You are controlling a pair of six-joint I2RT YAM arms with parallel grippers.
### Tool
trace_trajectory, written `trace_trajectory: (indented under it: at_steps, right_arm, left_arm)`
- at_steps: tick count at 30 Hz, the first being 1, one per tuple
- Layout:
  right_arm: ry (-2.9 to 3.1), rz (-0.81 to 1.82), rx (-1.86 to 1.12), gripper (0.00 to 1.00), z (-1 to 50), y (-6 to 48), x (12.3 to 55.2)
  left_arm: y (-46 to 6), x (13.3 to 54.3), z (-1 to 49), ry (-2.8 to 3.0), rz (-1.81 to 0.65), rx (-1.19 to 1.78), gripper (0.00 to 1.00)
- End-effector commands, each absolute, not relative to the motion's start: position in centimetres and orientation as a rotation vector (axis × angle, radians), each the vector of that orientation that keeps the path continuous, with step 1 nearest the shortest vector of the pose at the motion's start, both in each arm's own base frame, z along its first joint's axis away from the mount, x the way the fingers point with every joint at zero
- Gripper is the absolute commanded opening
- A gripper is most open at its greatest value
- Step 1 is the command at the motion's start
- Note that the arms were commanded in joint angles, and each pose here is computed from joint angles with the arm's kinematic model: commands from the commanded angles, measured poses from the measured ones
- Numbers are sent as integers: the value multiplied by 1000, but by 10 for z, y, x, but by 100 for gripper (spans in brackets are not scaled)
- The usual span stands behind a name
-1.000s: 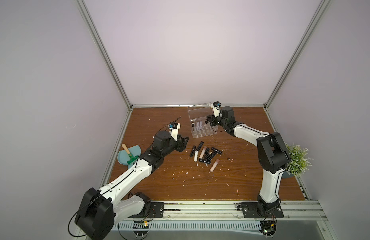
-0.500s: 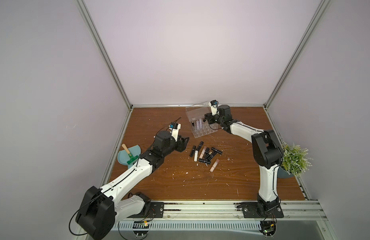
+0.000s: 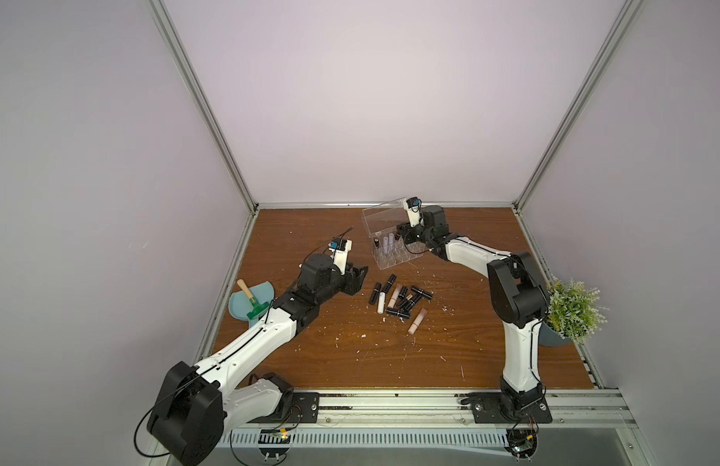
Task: Arrange the lipsticks in the organizer
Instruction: Place the lipstick in the storage box.
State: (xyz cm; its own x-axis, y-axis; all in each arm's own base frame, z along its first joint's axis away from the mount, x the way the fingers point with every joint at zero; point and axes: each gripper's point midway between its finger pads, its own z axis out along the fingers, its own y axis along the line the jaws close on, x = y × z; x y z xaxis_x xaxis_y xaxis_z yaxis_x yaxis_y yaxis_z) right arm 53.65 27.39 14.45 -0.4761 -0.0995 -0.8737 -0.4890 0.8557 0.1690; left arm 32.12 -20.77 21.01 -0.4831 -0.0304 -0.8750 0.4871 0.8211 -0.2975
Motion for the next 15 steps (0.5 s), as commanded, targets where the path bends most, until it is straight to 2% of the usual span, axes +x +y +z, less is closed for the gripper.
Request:
trace_trajectory:
  at_steps: [1, 11, 15]
  right_arm:
    - [1994, 483, -444, 22, 165, 277, 534]
    - [1996, 466, -440, 48, 169, 273, 529]
    - [1966, 475, -433, 50, 184, 270, 523]
  left_arm:
    - [-209, 320, 220, 1967, -666, 336, 58]
    - [-211, 322, 207, 2030, -662, 338, 58]
    - [-213, 323, 180, 2143, -631, 342, 57]
